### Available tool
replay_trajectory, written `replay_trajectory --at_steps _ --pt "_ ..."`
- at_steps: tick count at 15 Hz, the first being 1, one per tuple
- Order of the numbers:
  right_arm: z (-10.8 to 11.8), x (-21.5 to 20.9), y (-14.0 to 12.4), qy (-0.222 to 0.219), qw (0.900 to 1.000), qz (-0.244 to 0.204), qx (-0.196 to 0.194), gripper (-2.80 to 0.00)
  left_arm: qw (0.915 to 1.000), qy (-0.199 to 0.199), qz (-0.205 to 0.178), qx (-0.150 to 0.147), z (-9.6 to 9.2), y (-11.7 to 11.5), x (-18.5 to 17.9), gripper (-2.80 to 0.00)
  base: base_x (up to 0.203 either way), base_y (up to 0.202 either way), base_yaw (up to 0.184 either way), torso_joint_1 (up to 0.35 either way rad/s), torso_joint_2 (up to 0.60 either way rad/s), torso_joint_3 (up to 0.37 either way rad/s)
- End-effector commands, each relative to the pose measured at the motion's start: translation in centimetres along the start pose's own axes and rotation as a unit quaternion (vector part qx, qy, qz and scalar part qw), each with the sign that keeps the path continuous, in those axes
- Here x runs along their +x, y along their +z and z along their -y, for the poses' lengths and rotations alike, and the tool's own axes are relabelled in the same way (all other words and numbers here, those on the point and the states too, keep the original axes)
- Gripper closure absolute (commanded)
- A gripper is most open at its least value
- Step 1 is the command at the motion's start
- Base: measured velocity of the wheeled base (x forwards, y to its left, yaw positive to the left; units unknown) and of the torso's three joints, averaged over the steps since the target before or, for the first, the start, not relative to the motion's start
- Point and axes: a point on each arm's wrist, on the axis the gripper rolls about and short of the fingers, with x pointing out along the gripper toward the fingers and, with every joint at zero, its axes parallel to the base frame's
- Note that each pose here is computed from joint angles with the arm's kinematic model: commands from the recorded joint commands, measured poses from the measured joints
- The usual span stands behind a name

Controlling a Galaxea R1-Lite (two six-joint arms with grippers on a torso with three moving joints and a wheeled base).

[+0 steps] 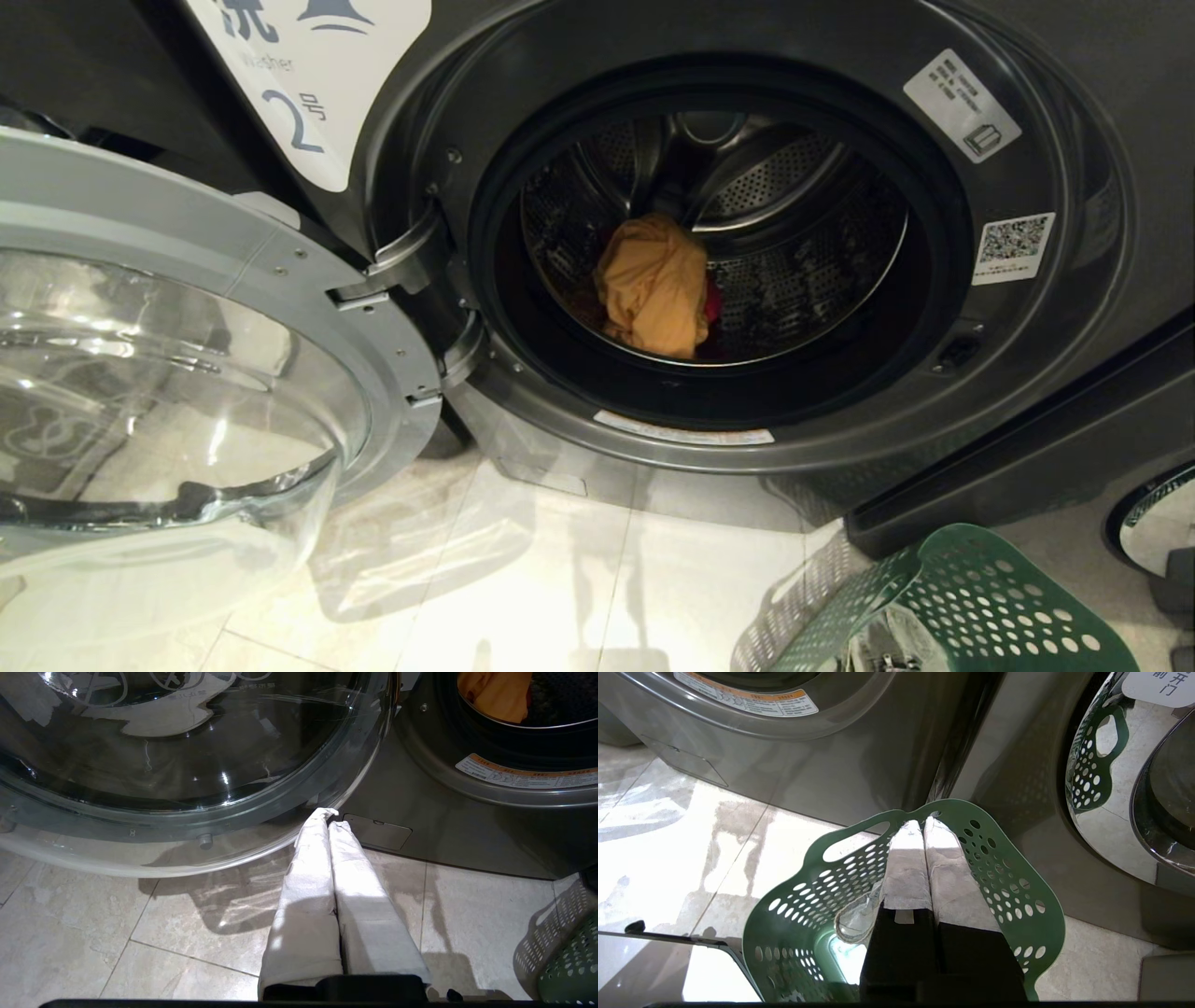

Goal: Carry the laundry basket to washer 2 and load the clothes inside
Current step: Place the clothes into the washing machine

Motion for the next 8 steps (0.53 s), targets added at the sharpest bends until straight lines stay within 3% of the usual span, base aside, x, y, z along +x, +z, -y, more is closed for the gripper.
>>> replay_trajectory --at_steps 1,8 --pt "0.0 -0.01 0.0 0.0 1.0 0.0 -0.001 0.0 0.9998 0.001 -0.019 -0.001 -0.01 -1.12 0.2 0.0 0.0 0.0 0.0 0.0 0.0 0.0" --pt "-0.01 0.01 -0.04 0.001 1.0 -0.001 0.0 0.0 0.9998 0.002 -0.019 -0.004 -0.01 -1.12 0.2 0.0 0.0 0.0 0.0 0.0 0.0 0.0"
